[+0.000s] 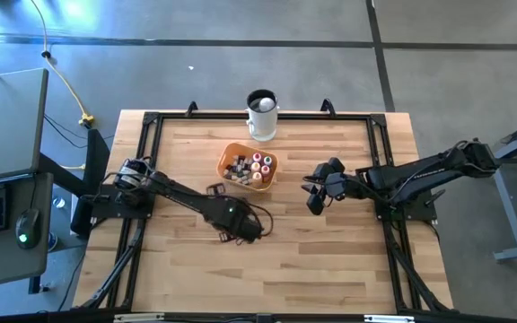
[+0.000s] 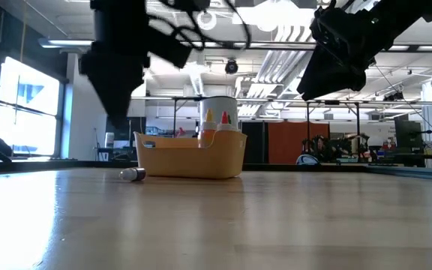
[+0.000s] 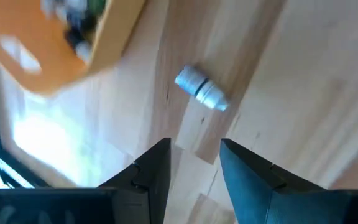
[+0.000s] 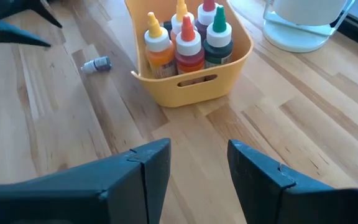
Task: Pick & Place food coloring
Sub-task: Put the dark blue food coloring bottle into the yellow bin
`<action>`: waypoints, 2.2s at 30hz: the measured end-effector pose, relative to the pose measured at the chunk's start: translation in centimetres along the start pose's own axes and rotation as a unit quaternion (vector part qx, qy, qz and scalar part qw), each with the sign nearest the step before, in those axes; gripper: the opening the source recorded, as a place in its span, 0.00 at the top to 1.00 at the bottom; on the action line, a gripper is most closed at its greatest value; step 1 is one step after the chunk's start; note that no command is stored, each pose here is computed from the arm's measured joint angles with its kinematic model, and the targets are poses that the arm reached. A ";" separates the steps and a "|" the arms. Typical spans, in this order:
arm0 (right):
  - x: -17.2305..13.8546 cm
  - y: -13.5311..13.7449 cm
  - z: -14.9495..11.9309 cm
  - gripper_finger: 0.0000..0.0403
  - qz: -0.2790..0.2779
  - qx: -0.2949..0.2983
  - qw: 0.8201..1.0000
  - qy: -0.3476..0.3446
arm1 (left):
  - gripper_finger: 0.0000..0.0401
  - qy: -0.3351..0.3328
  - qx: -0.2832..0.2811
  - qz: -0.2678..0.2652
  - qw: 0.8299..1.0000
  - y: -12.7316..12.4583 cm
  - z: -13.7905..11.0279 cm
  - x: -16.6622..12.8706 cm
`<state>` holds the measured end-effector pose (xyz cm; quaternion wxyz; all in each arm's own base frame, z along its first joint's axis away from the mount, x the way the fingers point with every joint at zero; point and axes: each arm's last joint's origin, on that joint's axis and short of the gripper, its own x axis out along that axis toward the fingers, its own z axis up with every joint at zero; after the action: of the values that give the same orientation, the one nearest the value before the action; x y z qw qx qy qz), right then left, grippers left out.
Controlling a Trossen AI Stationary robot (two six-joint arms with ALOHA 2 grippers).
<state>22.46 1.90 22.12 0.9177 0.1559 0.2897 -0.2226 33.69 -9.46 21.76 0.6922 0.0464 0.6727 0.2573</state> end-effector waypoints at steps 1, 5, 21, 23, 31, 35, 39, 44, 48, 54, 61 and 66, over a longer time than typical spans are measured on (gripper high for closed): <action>0.0 0.0 0.0 0.62 0.000 0.000 1.000 0.000 | 0.66 0.004 -0.019 0.007 1.000 -0.1 -0.2 0.5; 0.0 0.0 0.0 0.62 0.000 0.001 1.000 0.000 | 0.66 0.009 -0.080 -0.006 0.997 -0.4 -0.3 2.4; 0.0 0.0 0.0 0.62 0.000 0.002 1.000 -0.001 | 0.66 0.026 -0.148 -0.051 0.987 1.5 1.5 4.6; 0.0 0.0 0.0 0.62 0.000 0.001 1.000 -0.001 | 0.66 0.025 -0.149 -0.039 0.988 1.8 1.5 4.7; 0.0 0.0 0.0 0.62 0.000 0.001 1.000 -0.001 | 0.66 0.112 -0.115 0.039 0.986 3.1 -0.4 4.5; 0.0 0.0 0.0 0.62 -0.001 0.000 1.000 0.000 | 0.66 0.162 -0.109 0.101 0.976 4.1 -1.7 4.0; 0.0 0.0 0.0 0.62 -0.001 0.000 1.000 0.000 | 0.66 0.119 -0.112 0.088 0.983 4.3 -2.4 3.1; 0.0 0.0 0.0 0.62 -0.001 0.001 1.000 -0.001 | 0.66 0.091 -0.148 0.097 0.980 5.0 -4.9 2.9; 0.0 0.0 0.1 0.62 -0.004 0.002 1.000 -0.007 | 0.66 0.055 -0.253 0.056 0.964 5.3 -6.6 3.8; 0.0 0.0 0.2 0.62 -0.007 0.005 1.000 -0.015 | 0.66 0.004 -0.323 -0.065 0.944 4.0 -6.1 4.9; 0.0 0.1 0.3 0.62 -0.007 0.007 1.000 -0.020 | 0.66 -0.067 -0.314 -0.142 0.936 3.0 -4.2 4.6; 0.0 0.1 0.3 0.62 -0.005 0.007 1.000 -0.019 | 0.66 -0.091 -0.322 -0.159 0.929 2.8 -3.7 4.5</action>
<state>22.64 1.84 22.37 0.9209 0.1563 0.2714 -0.2322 29.21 -6.24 18.50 0.7598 -0.2636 0.4864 0.3416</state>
